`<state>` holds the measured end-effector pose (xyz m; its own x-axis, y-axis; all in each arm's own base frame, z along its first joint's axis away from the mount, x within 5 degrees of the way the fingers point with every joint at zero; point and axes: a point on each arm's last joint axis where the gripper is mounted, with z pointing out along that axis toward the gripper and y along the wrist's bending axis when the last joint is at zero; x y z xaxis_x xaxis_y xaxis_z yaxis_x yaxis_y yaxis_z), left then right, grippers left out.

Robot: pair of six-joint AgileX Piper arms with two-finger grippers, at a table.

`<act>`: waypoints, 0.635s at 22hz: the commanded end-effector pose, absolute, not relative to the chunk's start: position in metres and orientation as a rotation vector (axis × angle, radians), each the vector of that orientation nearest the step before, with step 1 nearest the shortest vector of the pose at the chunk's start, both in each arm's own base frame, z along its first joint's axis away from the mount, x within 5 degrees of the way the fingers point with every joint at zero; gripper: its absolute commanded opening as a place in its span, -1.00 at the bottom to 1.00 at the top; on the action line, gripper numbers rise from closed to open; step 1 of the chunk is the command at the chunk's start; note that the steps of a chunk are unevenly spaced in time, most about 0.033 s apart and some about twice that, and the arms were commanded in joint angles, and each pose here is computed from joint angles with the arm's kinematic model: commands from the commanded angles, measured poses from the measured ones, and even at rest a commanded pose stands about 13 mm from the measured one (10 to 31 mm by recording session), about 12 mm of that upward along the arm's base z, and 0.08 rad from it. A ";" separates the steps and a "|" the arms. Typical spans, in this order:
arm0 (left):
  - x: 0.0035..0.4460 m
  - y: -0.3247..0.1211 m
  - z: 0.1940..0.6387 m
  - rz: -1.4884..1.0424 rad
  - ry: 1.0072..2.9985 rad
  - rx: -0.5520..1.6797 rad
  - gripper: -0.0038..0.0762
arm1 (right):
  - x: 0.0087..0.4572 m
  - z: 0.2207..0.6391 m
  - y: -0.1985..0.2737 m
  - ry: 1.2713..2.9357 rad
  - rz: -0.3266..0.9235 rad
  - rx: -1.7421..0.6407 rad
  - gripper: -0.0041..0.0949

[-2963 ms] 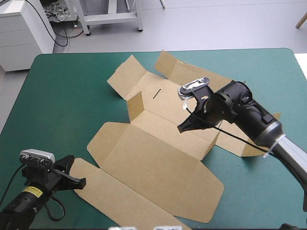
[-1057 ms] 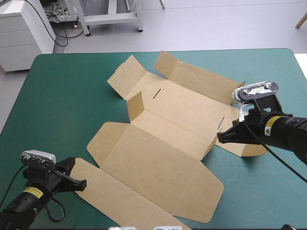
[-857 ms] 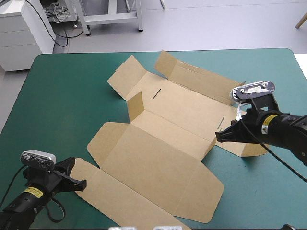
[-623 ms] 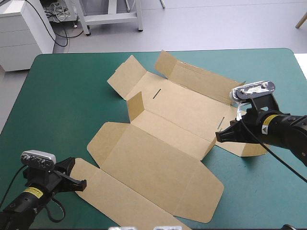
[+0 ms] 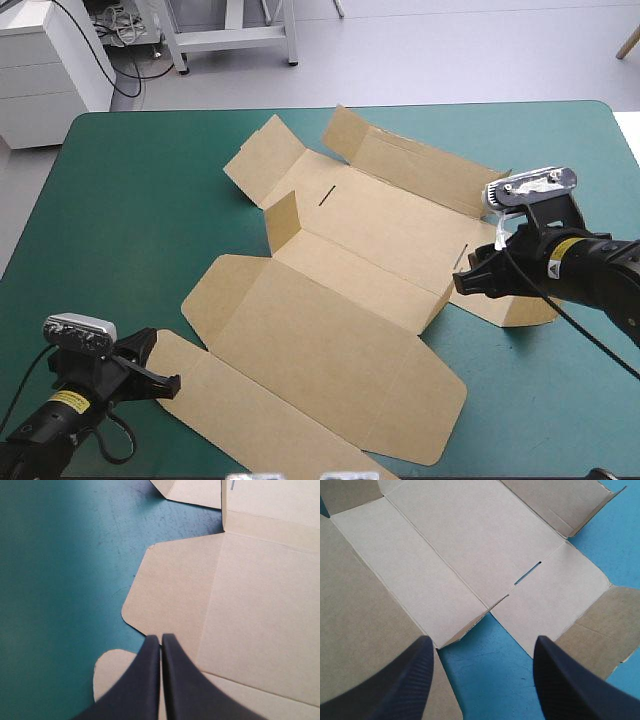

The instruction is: Fold the box

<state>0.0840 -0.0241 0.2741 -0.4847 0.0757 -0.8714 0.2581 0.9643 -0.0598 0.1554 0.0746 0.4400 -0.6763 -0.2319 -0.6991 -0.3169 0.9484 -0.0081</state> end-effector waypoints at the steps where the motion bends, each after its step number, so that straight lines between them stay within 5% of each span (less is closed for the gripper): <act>1: 0.088 -0.024 0.289 -0.234 1.993 0.206 -0.92 | 0.155 0.452 0.072 2.257 0.153 -0.368 0.20; 14: 0.088 -0.024 0.289 -0.234 1.992 0.206 -0.92 | 0.194 0.424 0.096 2.444 0.271 0.025 0.20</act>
<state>0.0840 -0.0241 0.2741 -0.4847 0.0757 -0.8714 0.2581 0.9643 -0.0598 0.1833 0.0909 0.4204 -0.7996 0.0570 -0.5979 -0.0616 0.9824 0.1761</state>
